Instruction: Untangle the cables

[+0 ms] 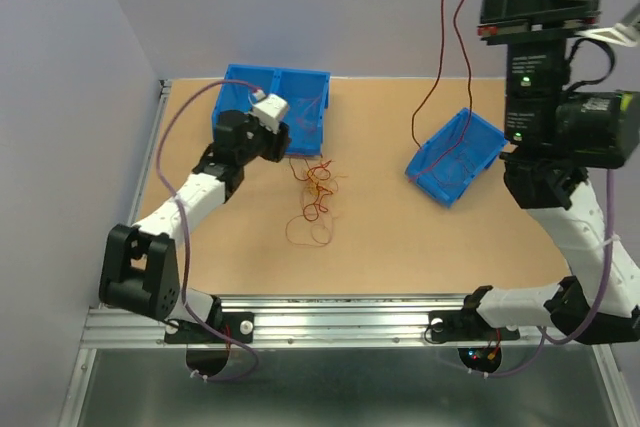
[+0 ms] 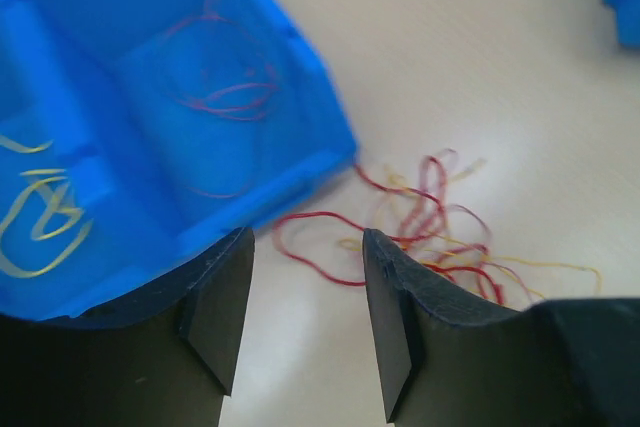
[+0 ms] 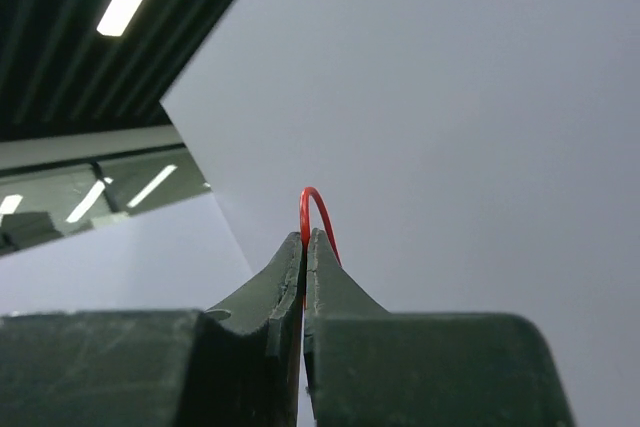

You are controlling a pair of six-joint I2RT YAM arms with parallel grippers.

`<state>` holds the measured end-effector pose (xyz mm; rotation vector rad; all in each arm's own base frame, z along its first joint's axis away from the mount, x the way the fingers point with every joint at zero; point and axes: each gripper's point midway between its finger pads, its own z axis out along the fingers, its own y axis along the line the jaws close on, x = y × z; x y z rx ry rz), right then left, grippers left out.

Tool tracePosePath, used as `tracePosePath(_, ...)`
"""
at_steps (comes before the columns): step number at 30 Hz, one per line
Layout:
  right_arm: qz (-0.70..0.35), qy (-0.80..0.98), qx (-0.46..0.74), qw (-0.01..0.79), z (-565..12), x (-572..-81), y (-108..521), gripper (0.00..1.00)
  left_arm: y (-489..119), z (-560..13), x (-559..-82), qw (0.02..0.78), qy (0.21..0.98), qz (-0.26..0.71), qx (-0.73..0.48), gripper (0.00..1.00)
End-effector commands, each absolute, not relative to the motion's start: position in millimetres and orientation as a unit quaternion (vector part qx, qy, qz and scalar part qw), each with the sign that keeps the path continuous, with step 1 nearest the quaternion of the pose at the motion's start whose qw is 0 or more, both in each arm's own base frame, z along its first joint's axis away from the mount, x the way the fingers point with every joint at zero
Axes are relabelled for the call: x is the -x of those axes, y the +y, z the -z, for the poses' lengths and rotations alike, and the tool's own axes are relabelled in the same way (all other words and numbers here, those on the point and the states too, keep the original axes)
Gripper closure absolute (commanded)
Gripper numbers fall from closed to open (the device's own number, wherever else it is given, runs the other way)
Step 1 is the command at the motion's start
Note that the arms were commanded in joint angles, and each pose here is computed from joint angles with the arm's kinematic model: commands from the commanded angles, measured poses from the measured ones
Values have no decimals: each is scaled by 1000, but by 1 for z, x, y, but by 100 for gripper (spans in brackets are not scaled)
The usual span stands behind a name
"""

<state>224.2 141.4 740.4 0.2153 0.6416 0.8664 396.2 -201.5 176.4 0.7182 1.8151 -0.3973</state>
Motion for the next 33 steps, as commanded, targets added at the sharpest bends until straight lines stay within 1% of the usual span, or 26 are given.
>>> tracePosePath(1, -343, 340, -133, 866, -714, -257, 142, 100, -153, -247, -402, 626, 724, 176, -229, 40)
tracePosePath(3, -307, 365, -159, 864, -695, -272, 138, 99, -142, -256, -397, 642, 716, 169, -217, 37)
tracePosePath(5, -277, 379, -177, 865, -683, -280, 132, 100, -136, -259, -396, 650, 712, 162, -210, 36)
tracePosePath(6, -252, 394, -205, 860, -668, -288, 123, 100, -136, -261, -396, 653, 710, 165, -207, 36)
tracePosePath(10, -193, 418, -255, 850, -629, -294, 101, 99, -139, -254, -398, 645, 714, 173, -209, 36)
tracePosePath(14, -159, 420, -312, 837, -597, -291, 71, 99, -142, -249, -400, 639, 717, 178, -214, 36)
tracePosePath(20, -120, 433, -342, 825, -563, -291, 47, 99, -142, -251, -398, 642, 714, 177, -215, 36)
tracePosePath(22, -117, 429, -342, 828, -561, -297, 45, 99, -142, -250, -398, 641, 714, 179, -216, 36)
tracePosePath(26, -75, 433, -361, 823, -550, -306, 30, 99, -144, -248, -398, 639, 715, 182, -218, 36)
tracePosePath(29, -46, 432, -375, 819, -530, -309, 10, 99, -145, -251, -397, 640, 712, 185, -220, 36)
tracePosePath(30, -51, 427, -384, 817, -524, -310, 7, 99, -145, -251, -396, 640, 712, 186, -220, 36)
tracePosePath(31, -38, 438, -383, 813, -504, -315, 4, 99, -145, -251, -396, 640, 712, 186, -221, 36)
tracePosePath(33, -38, 428, -401, 809, -483, -323, -10, 99, -146, -252, -394, 641, 710, 188, -223, 36)
